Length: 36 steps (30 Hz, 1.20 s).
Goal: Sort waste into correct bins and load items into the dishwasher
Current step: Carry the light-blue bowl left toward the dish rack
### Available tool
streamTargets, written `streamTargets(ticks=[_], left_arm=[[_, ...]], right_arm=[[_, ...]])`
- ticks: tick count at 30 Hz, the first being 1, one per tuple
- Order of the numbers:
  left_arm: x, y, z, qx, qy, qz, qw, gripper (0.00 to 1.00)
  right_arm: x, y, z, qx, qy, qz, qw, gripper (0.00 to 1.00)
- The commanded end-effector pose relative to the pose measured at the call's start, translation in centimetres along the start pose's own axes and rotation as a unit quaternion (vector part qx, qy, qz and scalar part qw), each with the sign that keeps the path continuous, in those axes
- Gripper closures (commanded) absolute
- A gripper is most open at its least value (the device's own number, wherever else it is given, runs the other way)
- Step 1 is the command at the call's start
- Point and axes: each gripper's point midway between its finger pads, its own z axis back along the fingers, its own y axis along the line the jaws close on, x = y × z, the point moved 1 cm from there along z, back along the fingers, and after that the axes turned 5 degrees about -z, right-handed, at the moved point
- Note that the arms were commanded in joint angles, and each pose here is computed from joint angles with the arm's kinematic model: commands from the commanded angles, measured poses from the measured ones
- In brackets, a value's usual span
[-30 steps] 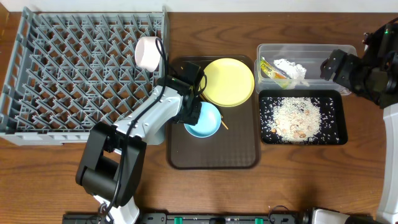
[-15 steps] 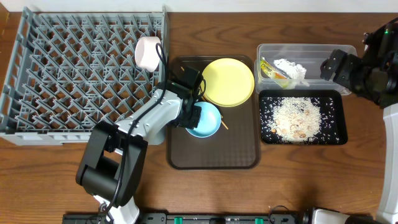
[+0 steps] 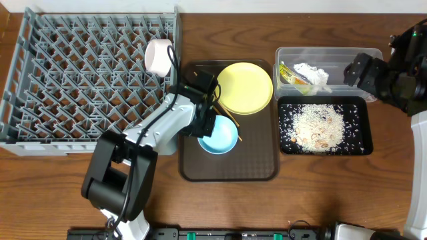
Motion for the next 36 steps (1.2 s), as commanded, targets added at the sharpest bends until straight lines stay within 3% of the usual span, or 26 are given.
streamTargets(ticks=[1, 5, 8, 12, 16, 25, 27, 30, 34, 36], left_arm=[[2.7, 0.8, 4.8, 0.030, -0.073, -0.018, 0.997, 0.93], [4.3, 3.1, 10.8, 0.106, -0.161, -0.025, 0.981, 0.93], [4.7, 5.6, 15.2, 0.190, -0.220, -0.022, 0.957, 0.93], [3.9, 9.9, 20.2, 0.334, -0.256, 0.014, 0.907, 0.93], [2.5, 13.4, 22.9, 0.474, -0.240, 0.053, 0.845, 0.93], [2.9, 17.5, 23.7, 0.635, -0.207, 0.123, 0.734, 0.93], [3.3, 18.1, 22.7, 0.653, -0.191, 0.124, 0.722, 0.93], [3.9, 18.6, 20.2, 0.661, -0.160, 0.106, 0.725, 0.93], [4.2, 19.0, 18.8, 0.694, -0.145, 0.109, 0.697, 0.92], [4.3, 19.0, 18.3, 0.698, -0.140, 0.106, 0.694, 0.93]], right_arm=[[0.1, -0.2, -0.1, -0.003, 0.000, 0.002, 1.000, 0.01], [0.1, -0.2, -0.1, -0.003, 0.000, 0.002, 1.000, 0.01], [0.1, -0.2, -0.1, -0.003, 0.000, 0.002, 1.000, 0.01], [0.1, -0.2, -0.1, -0.003, 0.000, 0.002, 1.000, 0.01], [0.1, -0.2, -0.1, -0.003, 0.000, 0.002, 1.000, 0.01], [0.1, -0.2, -0.1, -0.003, 0.000, 0.002, 1.000, 0.01], [0.1, -0.2, -0.1, -0.003, 0.000, 0.002, 1.000, 0.01], [0.1, -0.2, -0.1, -0.003, 0.000, 0.002, 1.000, 0.01], [0.1, -0.2, -0.1, -0.003, 0.000, 0.002, 1.000, 0.01], [0.1, -0.2, -0.1, -0.003, 0.000, 0.002, 1.000, 0.01]])
